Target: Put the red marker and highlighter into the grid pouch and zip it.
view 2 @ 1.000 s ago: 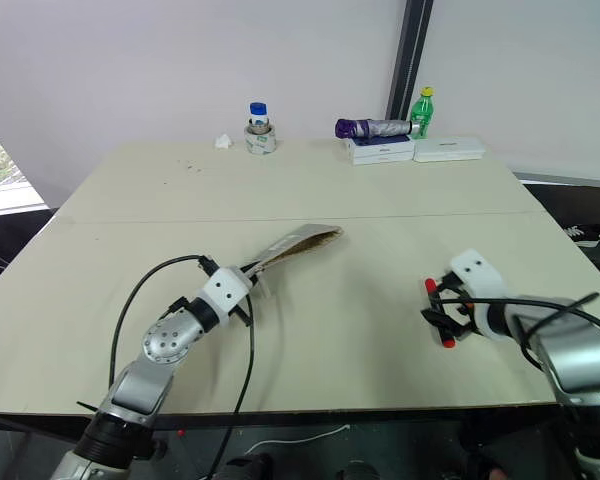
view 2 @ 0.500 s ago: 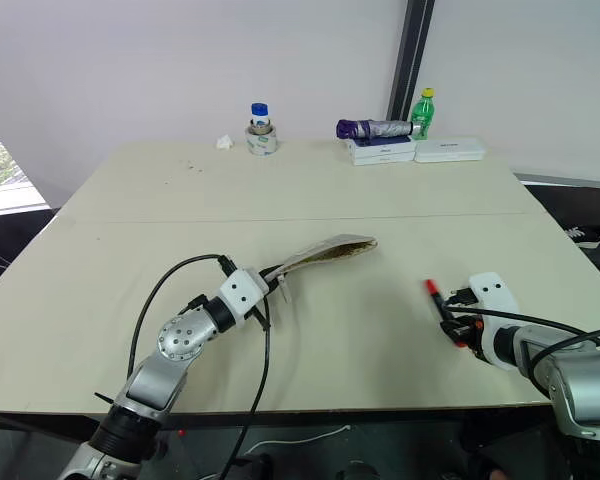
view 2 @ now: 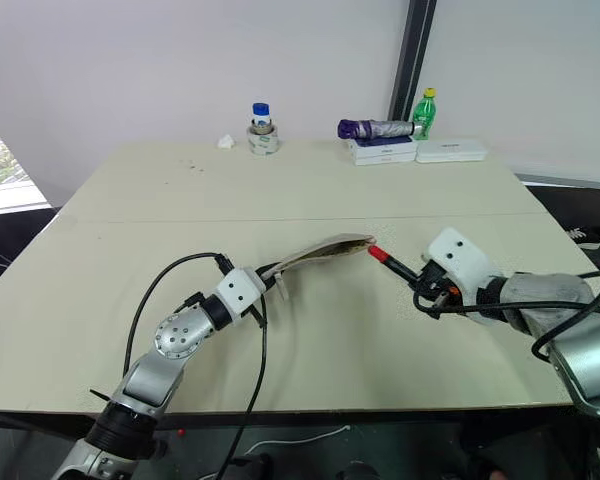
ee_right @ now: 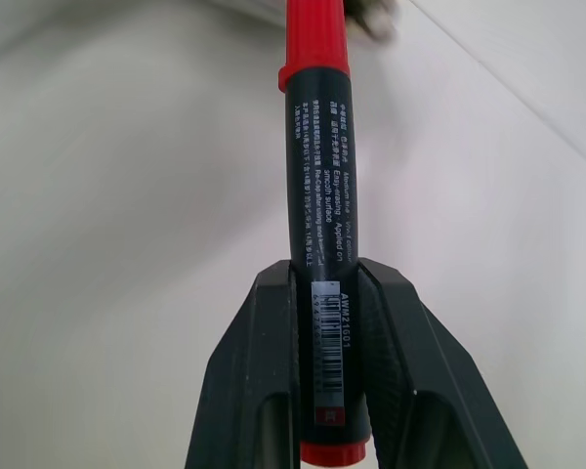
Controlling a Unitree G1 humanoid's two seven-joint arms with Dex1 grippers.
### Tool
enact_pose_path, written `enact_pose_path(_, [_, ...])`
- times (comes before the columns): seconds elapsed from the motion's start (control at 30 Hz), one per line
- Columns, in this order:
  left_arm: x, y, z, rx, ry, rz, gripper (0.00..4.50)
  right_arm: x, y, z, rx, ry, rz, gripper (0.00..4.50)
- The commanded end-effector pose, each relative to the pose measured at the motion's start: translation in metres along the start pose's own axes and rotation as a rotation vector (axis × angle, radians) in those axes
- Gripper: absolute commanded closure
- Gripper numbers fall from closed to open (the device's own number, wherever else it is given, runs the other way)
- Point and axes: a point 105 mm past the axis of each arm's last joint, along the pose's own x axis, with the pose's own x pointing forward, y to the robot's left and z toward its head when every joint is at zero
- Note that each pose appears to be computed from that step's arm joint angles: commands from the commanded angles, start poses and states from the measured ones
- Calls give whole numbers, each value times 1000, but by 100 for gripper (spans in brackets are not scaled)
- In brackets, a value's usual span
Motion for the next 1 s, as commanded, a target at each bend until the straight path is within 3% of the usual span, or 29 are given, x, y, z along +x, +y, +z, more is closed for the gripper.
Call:
enact_pose_path(0.03, [2,2,15,31,-63,1,450,0,-1,9,-87,3,-2,419])
enact_pose_path(0.57, [-1,-19,20,98,-89,-113,450,18,0,12,-257,59,17,419])
enact_pose_path(1.0, [-3,-39,29,101,-126,-279,450,48,44,43,-582,-19,166,419])
